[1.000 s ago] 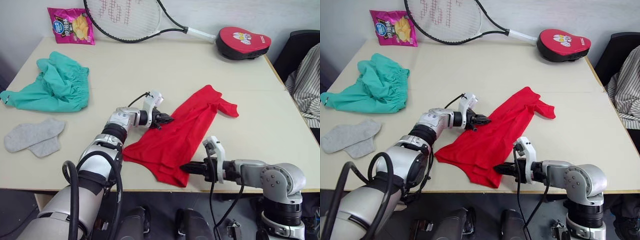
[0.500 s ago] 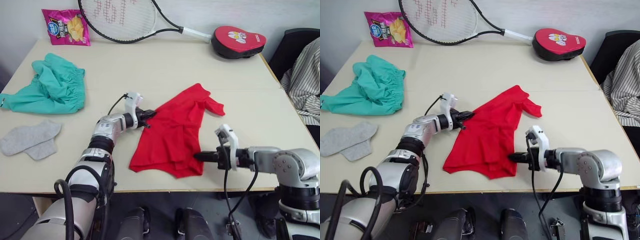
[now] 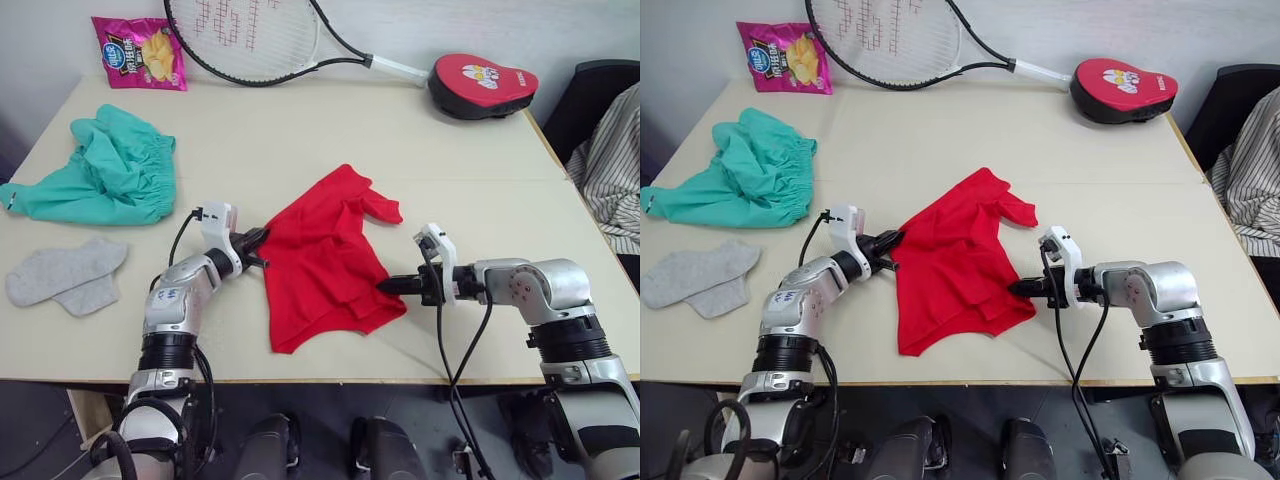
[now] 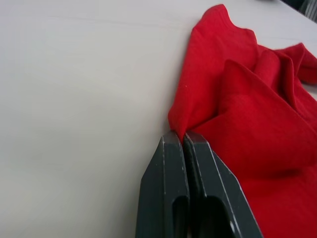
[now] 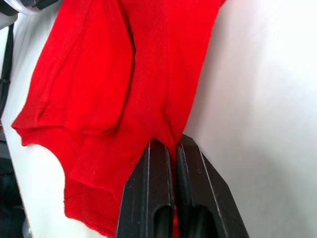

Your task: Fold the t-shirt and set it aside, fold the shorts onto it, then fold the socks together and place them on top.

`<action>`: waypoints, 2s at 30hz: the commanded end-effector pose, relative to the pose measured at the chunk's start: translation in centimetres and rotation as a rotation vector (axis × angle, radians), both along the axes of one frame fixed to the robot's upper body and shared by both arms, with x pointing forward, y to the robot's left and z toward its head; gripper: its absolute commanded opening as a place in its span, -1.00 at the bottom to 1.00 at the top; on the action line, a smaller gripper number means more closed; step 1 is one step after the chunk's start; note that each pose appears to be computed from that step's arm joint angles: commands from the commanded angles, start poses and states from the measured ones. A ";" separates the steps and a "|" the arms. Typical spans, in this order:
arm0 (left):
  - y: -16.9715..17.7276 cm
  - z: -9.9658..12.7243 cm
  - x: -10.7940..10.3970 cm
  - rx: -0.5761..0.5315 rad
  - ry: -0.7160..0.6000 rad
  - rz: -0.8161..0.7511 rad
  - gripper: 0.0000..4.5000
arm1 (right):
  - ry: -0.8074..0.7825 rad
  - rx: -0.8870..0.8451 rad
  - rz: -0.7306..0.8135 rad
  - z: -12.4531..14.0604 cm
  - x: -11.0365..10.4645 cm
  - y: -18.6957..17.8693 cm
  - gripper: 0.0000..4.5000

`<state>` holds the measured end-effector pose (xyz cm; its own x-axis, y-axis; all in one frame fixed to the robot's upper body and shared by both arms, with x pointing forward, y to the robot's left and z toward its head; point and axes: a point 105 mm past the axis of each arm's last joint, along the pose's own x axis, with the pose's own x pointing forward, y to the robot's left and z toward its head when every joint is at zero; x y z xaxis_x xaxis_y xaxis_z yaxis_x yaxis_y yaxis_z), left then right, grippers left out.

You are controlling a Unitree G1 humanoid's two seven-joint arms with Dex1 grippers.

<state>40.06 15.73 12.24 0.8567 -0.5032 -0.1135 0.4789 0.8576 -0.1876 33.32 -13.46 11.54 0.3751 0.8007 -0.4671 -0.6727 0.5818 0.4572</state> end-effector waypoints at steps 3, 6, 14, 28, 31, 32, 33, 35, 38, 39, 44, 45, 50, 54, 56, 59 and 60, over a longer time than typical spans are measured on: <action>2.5 0.7 -2.9 0.400 -0.138 -0.241 -0.46 | -0.219 0.049 0.120 3.8 -1.8 -1.5 -0.39; 4.3 0.8 -5.2 0.627 -0.253 -0.395 -0.02 | -0.501 -0.162 0.276 3.6 -2.7 -4.1 0.09; 3.4 -0.9 -10.0 0.869 -0.497 -0.786 0.98 | -0.978 -0.446 0.582 1.0 -2.2 -6.5 1.00; -0.4 -2.5 -9.1 1.085 -0.875 -0.966 0.98 | -1.362 -0.579 0.872 -2.0 0.1 -2.1 1.00; -0.7 -2.9 -9.5 1.078 -0.904 -0.992 0.98 | -1.390 -0.575 0.900 -2.4 0.0 -1.5 1.00; -0.8 -3.1 -9.7 1.073 -0.909 -1.003 0.98 | -1.400 -0.574 0.919 -2.5 -0.1 -1.4 1.00; -0.9 -3.3 -9.8 1.070 -0.916 -1.010 0.98 | -1.411 -0.571 0.937 -2.6 -0.3 -1.2 1.00; -0.9 -3.6 -10.1 1.062 -0.918 -1.024 0.98 | -1.417 -0.571 0.961 -2.9 -0.5 -1.1 1.00; -1.1 -3.9 -10.5 1.051 -0.922 -1.046 0.98 | -1.416 -0.562 1.004 -3.5 -0.9 -0.9 1.00; -1.1 -4.0 -10.5 1.048 -0.922 -1.053 0.98 | -1.417 -0.554 1.013 -3.7 -1.1 -0.7 1.00; -1.5 -4.1 -10.5 1.029 -0.914 -1.063 0.80 | -1.437 -0.518 1.043 -4.1 -1.4 0.4 1.00; -1.6 -4.1 -10.5 1.027 -0.915 -1.064 0.72 | -1.441 -0.510 1.044 -4.1 -1.5 0.6 1.00; -1.7 -4.2 -10.6 1.013 -0.907 -1.079 -0.02 | -1.442 -0.477 1.053 -4.5 -1.8 1.4 0.82; -1.7 -4.3 -10.7 1.002 -0.899 -1.083 -0.60 | -1.436 -0.463 1.051 -4.7 -2.0 1.7 0.24; -1.7 -4.4 -10.8 0.998 -0.897 -1.080 -0.88 | -1.427 -0.463 1.049 -4.8 -2.0 1.7 -0.08; -1.7 -4.4 -10.7 0.985 -0.884 -1.067 -1.00 | -1.407 -0.462 1.059 -5.0 -2.2 1.4 -0.57; -1.6 -4.4 -10.7 0.981 -0.879 -1.063 -1.00 | -1.401 -0.461 1.061 -5.1 -2.3 1.3 -0.75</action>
<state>30.19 14.18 9.55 0.2128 -0.8995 -0.3815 0.4890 -0.2400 0.8386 32.30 -12.17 8.66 0.1855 0.8791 -0.4391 -0.4619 -0.3164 -0.8286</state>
